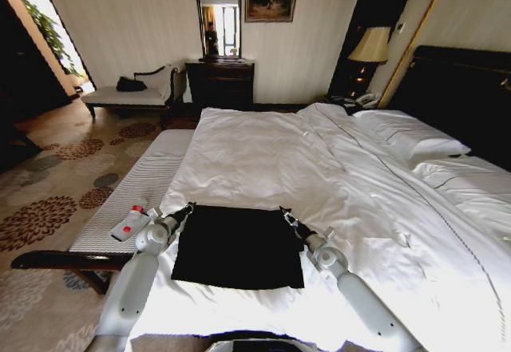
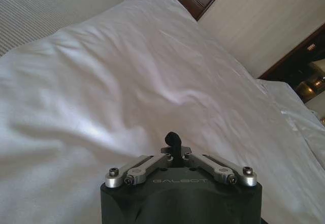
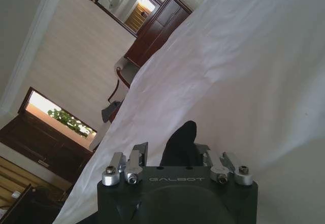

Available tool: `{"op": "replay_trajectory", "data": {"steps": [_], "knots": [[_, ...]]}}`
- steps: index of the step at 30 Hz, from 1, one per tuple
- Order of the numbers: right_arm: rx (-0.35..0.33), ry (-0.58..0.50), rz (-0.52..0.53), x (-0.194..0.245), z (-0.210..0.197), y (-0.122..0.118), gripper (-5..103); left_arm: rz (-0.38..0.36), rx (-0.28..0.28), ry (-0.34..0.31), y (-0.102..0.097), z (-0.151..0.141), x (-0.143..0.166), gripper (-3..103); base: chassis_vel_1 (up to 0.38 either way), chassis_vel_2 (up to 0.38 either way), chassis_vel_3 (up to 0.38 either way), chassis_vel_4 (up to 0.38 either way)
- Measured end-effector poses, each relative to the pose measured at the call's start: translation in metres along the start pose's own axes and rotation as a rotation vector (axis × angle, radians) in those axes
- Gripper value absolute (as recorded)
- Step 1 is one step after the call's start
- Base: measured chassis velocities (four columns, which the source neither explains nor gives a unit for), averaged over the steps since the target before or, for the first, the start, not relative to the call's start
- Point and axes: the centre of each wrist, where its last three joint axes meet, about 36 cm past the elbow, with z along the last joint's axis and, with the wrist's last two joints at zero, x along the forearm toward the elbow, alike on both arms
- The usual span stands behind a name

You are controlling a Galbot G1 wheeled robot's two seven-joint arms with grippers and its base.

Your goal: Fold the clothes on the bed.

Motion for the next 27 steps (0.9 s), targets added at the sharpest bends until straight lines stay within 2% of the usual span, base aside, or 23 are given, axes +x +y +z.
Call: {"op": "replay_trajectory", "data": {"steps": [1, 2, 5, 7, 11, 13, 15, 19, 21, 24, 27], "knots": [[0.000, 0.000, 0.000, 0.000, 0.000, 0.000, 58, 0.000, 0.000, 0.000, 0.000, 0.000, 0.000, 2, 0.000, 0.000, 0.000, 0.000], [0.001, -0.002, 0.003, 0.000, 0.000, 0.000, 47, 0.001, -0.001, 0.000, -0.001, 0.000, 0.000, 2, 0.000, 0.000, 0.000, 0.000], [0.004, -0.012, 0.011, 0.001, -0.003, -0.001, 31, 0.002, -0.002, -0.001, -0.001, 0.000, 0.001, 2, 0.000, 0.000, 0.000, 0.000], [0.006, -0.018, 0.014, 0.001, -0.004, -0.002, 31, 0.003, -0.002, -0.002, -0.001, 0.000, 0.000, 2, 0.000, 0.000, 0.000, 0.000], [0.022, -0.061, 0.023, 0.001, -0.008, -0.002, 9, 0.012, 0.003, -0.011, -0.002, -0.003, 0.000, 2, 0.000, 0.000, 0.000, 0.000], [0.022, -0.066, 0.023, 0.001, -0.008, -0.001, 9, 0.014, 0.004, -0.013, -0.003, -0.003, 0.000, 2, 0.000, 0.000, 0.000, 0.000], [0.020, -0.126, 0.010, 0.001, -0.017, 0.009, 2, 0.043, 0.025, -0.043, -0.006, -0.006, 0.001, 2, 0.000, 0.000, 0.000, 0.000], [0.015, -0.191, -0.028, 0.006, -0.026, 0.024, 1, 0.083, 0.062, -0.093, -0.011, -0.013, 0.007, 2, 0.000, 0.000, 0.000, 0.000], [0.007, -0.262, -0.098, 0.017, -0.038, 0.046, 1, 0.144, 0.118, -0.160, -0.016, -0.019, 0.018, 2, 0.000, 0.000, 0.000, 0.000], [0.007, -0.298, -0.137, 0.024, -0.042, 0.057, 1, 0.181, 0.144, -0.195, -0.018, -0.022, 0.026, 2, 0.000, 0.000, 0.000, 0.000], [-0.001, -0.373, -0.228, 0.042, -0.054, 0.083, 1, 0.274, 0.193, -0.275, -0.026, -0.033, 0.048, 2, 0.000, 0.000, 0.000, 0.000]]}}
